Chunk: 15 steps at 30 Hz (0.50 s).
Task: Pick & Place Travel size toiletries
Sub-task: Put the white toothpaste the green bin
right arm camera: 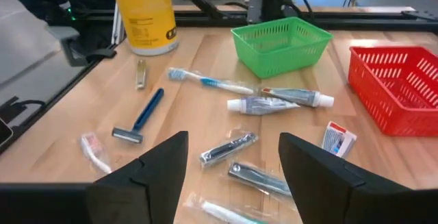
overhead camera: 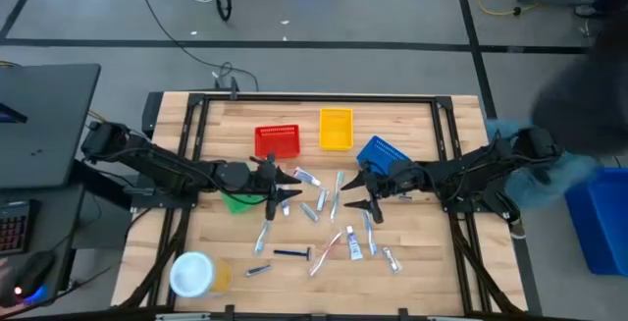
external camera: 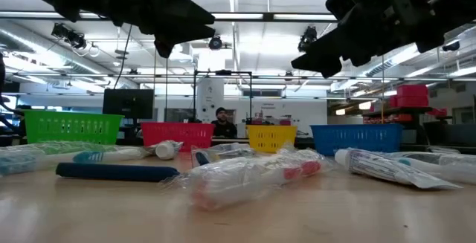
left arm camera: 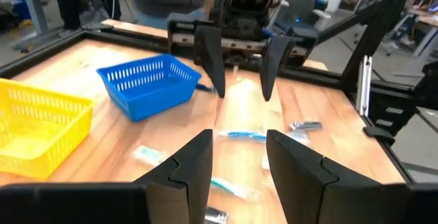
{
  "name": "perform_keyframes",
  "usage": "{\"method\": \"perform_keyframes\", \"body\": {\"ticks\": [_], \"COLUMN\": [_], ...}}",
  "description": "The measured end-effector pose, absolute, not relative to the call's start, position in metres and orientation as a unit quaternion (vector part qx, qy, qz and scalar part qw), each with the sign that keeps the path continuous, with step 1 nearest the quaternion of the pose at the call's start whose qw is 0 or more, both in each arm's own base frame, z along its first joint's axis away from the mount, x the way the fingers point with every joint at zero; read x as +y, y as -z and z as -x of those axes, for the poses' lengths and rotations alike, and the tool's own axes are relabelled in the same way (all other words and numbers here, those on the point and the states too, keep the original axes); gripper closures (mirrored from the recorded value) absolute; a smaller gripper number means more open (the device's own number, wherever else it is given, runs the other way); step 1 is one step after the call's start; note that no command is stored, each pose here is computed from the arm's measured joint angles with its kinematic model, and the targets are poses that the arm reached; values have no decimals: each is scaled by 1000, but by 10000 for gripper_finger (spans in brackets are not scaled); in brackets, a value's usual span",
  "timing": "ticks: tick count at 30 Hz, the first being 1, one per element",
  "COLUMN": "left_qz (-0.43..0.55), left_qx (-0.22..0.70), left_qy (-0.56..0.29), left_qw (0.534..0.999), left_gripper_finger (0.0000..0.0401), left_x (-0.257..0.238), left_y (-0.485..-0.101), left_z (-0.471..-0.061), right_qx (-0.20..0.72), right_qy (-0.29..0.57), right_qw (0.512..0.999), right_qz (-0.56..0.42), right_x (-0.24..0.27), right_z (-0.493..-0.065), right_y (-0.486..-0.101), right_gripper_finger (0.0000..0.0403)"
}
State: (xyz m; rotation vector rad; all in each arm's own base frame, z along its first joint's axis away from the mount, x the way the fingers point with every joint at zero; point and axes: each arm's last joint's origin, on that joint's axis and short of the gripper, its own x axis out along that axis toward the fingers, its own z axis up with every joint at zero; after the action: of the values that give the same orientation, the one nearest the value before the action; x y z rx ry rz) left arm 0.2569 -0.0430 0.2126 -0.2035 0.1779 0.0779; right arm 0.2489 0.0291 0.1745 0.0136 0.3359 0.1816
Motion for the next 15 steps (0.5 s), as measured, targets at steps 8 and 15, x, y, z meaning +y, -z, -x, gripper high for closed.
{"method": "perform_keyframes", "body": {"ticks": [8, 15], "left_qz": [120, 87], "left_qx": [98, 207], "left_qy": [-21, -94], "left_qw": [988, 970], "left_gripper_finger": [256, 256], "left_x": [-52, -52], "left_y": [-211, -237], "left_z": [-255, -271], "right_qx": [199, 205], "right_qy": [-90, -89], "right_qw": [976, 975], "right_qz": [-6, -6], "right_x": [29, 29], "right_z": [-247, -246], "right_y": [-169, -168], "right_gripper_finger": [171, 167]}}
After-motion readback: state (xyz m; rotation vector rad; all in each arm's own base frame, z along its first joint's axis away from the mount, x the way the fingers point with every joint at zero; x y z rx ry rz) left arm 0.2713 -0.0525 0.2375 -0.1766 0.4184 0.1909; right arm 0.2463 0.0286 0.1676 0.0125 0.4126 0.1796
